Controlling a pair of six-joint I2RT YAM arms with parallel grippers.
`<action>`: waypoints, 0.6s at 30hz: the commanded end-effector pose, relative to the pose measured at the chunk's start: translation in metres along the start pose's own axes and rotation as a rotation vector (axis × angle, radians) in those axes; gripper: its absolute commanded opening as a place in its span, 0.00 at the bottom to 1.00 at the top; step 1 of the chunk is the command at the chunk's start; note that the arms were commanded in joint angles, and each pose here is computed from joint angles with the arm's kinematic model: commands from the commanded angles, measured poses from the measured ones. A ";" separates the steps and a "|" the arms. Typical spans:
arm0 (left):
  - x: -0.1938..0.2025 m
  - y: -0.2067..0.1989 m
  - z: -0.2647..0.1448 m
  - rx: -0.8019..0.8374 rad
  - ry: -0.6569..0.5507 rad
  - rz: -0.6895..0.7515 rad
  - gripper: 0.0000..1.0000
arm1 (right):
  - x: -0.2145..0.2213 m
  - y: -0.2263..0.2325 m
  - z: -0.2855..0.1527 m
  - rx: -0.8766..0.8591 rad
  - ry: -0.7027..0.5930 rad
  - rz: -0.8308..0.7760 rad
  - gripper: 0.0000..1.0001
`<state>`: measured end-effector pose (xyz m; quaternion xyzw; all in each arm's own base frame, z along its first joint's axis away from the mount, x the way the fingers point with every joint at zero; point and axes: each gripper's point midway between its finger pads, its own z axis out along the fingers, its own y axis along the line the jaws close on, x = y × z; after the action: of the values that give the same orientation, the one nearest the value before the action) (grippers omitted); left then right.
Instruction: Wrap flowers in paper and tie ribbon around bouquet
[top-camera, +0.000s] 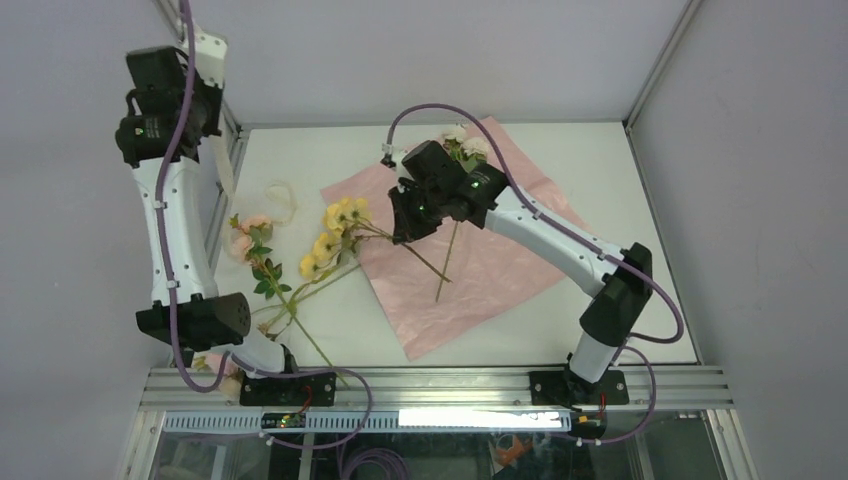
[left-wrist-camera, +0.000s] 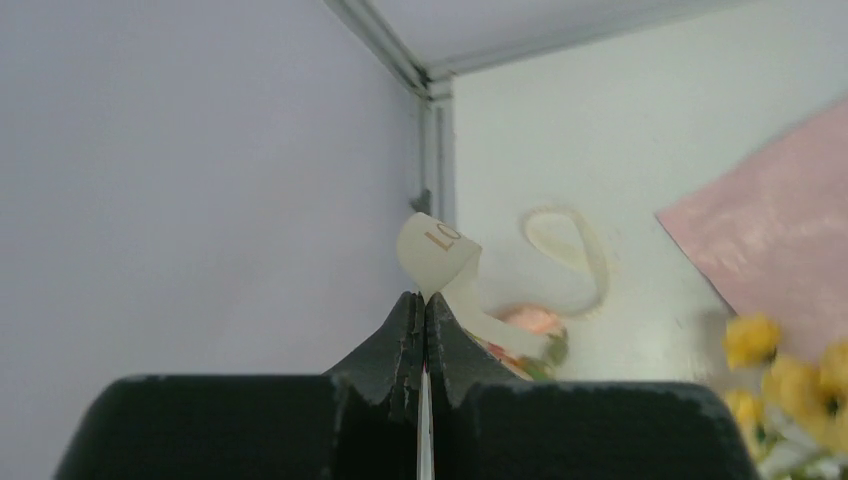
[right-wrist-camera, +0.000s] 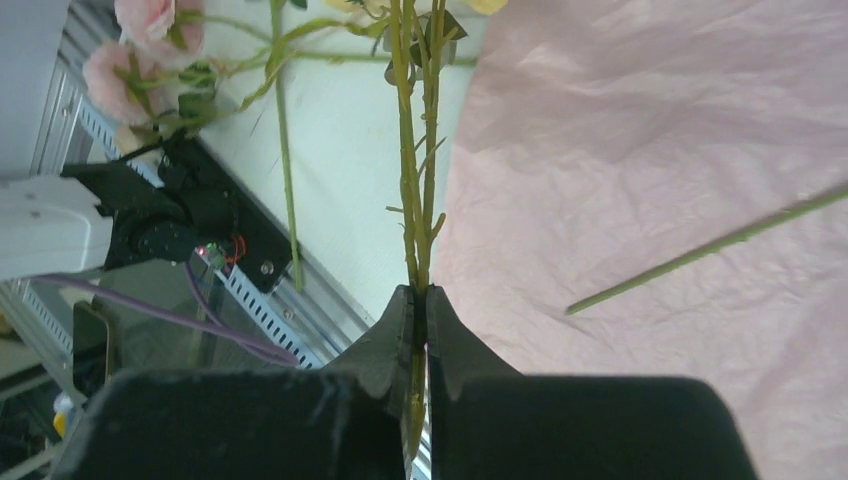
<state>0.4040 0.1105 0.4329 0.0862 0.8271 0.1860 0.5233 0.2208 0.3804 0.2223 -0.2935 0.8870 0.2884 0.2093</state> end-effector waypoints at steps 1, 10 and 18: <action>0.020 -0.031 -0.003 0.023 0.009 0.037 0.00 | -0.053 0.000 -0.080 0.047 -0.260 0.013 0.00; 0.055 -0.020 0.060 -0.088 0.146 0.049 0.00 | -0.120 -0.079 -0.190 0.400 -0.825 0.390 0.00; 0.064 -0.032 0.101 -0.060 0.186 0.000 0.00 | -0.116 -0.170 -0.150 0.761 -1.029 0.434 0.00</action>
<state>0.4546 0.1189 0.3056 0.0814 0.8844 0.2067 0.4106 0.3381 0.2310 0.3535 0.0831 0.7990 0.1696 0.5709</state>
